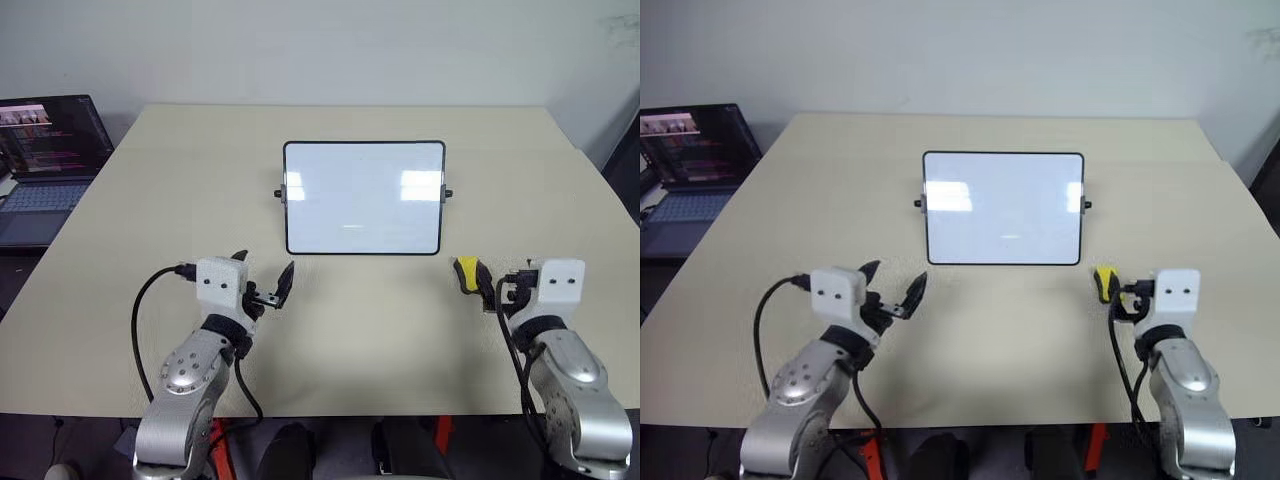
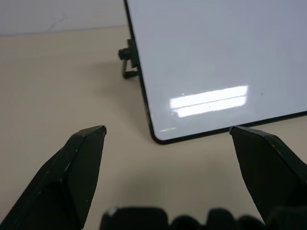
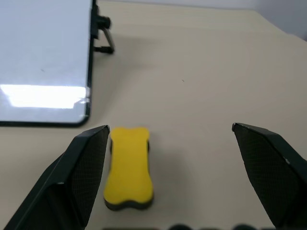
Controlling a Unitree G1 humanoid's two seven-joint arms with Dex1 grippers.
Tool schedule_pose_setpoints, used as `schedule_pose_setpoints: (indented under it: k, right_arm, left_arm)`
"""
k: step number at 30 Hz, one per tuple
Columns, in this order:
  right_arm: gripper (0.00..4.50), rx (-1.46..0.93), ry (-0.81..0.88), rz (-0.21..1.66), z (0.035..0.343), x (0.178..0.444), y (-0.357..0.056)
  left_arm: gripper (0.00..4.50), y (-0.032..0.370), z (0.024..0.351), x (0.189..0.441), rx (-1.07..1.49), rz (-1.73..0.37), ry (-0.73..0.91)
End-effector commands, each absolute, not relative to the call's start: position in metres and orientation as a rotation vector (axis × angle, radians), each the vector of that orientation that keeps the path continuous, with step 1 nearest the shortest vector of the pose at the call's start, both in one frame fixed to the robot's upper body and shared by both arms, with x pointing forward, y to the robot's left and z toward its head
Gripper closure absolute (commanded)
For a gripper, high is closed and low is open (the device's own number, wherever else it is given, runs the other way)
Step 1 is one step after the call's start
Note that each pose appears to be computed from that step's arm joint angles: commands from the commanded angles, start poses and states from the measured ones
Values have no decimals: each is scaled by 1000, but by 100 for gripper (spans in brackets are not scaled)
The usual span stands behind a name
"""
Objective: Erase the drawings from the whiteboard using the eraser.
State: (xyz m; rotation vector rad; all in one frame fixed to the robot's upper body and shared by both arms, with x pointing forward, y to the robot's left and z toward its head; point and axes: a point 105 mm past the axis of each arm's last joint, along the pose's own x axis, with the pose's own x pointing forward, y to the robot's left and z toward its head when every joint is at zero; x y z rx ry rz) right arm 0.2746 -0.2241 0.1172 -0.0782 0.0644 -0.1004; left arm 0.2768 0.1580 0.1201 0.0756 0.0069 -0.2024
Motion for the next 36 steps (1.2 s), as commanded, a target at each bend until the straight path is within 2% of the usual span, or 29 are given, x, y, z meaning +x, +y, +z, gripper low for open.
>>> schedule_pose_setpoints:
  k: [1,7,25,36]
  right_arm:
    - [4,-88,14,-113,123,267,-217]
    - [4,-185,52,-124,110,259,-213]
    - [4,-122,70,-129,79,246,-229]
    - [4,-209,64,-140,72,215,-250]
  left_arm:
    - [0,156,126,267,113,-152,-42]
    - [0,163,111,258,155,-42,-19]
    - [0,181,77,245,159,62,-22]
    - [0,177,54,234,169,26,-11]
